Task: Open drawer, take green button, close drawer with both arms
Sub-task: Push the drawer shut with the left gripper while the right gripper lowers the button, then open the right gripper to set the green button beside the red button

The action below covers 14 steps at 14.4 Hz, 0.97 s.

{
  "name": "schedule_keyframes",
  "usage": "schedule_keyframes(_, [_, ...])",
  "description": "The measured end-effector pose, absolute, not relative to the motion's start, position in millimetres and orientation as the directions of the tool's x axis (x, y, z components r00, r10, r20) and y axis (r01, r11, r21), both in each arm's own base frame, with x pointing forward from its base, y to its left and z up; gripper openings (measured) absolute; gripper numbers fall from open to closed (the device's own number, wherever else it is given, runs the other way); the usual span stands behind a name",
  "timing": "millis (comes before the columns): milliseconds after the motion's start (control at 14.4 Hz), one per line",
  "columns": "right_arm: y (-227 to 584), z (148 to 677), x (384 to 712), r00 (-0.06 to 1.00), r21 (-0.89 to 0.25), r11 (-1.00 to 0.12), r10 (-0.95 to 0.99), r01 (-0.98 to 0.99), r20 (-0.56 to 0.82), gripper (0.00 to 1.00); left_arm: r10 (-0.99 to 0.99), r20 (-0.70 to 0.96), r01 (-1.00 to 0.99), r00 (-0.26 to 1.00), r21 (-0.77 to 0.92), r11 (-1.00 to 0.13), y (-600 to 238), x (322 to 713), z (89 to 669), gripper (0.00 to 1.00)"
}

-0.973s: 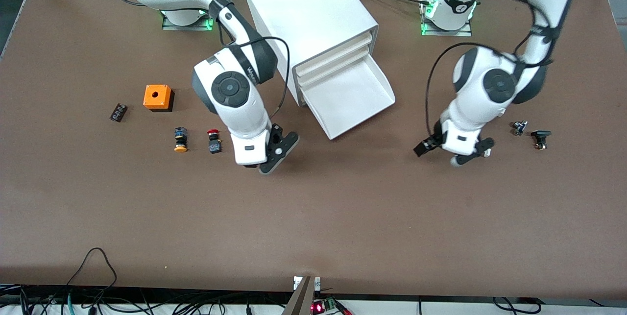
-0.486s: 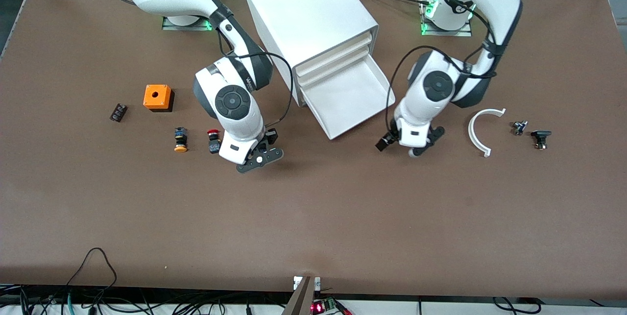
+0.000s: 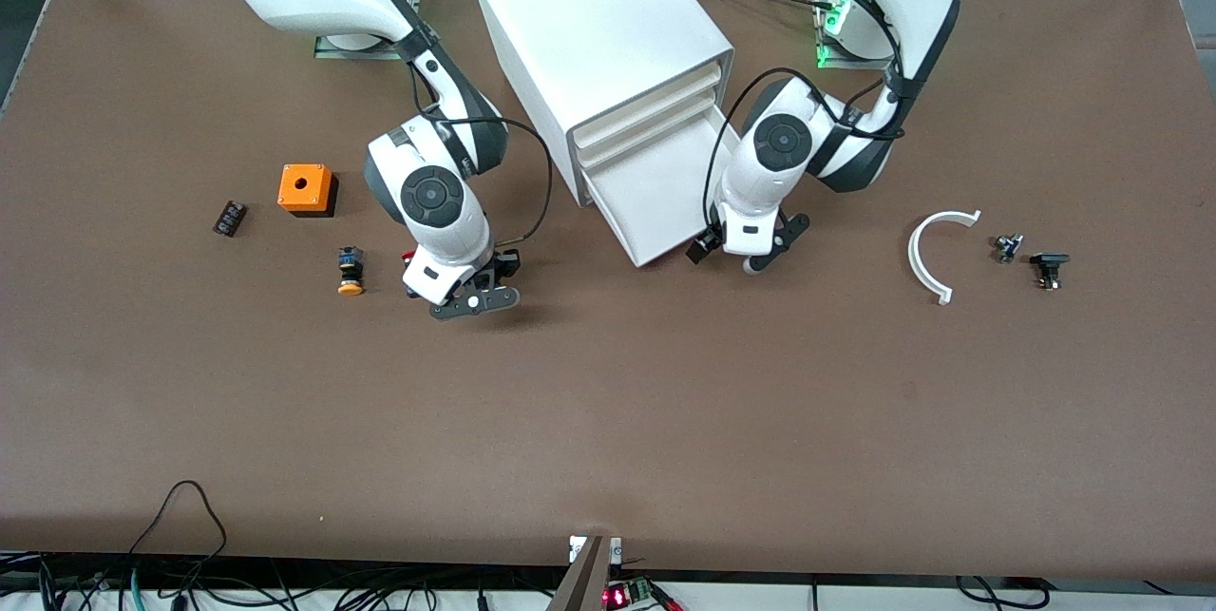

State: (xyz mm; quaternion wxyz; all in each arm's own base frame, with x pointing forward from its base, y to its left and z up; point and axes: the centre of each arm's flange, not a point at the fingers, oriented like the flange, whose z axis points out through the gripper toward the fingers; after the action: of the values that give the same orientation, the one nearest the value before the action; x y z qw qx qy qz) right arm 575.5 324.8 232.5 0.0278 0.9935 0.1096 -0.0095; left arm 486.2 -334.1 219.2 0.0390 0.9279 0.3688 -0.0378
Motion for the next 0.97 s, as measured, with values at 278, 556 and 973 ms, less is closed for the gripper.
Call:
schedule_keyframes(278, [316.0,208.3,557.5,0.983,0.053,-0.982,0.180,0.182,-0.040,0.40,0.618,-0.132,0.624,0.775,0.006,-0.782,-366.7,443.9,208.0,1.00])
schedule_keyframes(556, [309.5,201.4,553.4,0.988,0.055,-0.987,0.151,0.153,-0.045,0.56,0.566,-0.165,0.569,0.808,-0.030,-0.822,-391.8,414.5,208.5,1.00])
schedule_keyframes(973, [305.1,299.9,588.9,0.998,0.060,-0.996,0.065,0.063,0.024,1.00,0.508,-0.193,0.512,0.840,-0.032,-0.858,-418.5,383.3,210.5,1.00])
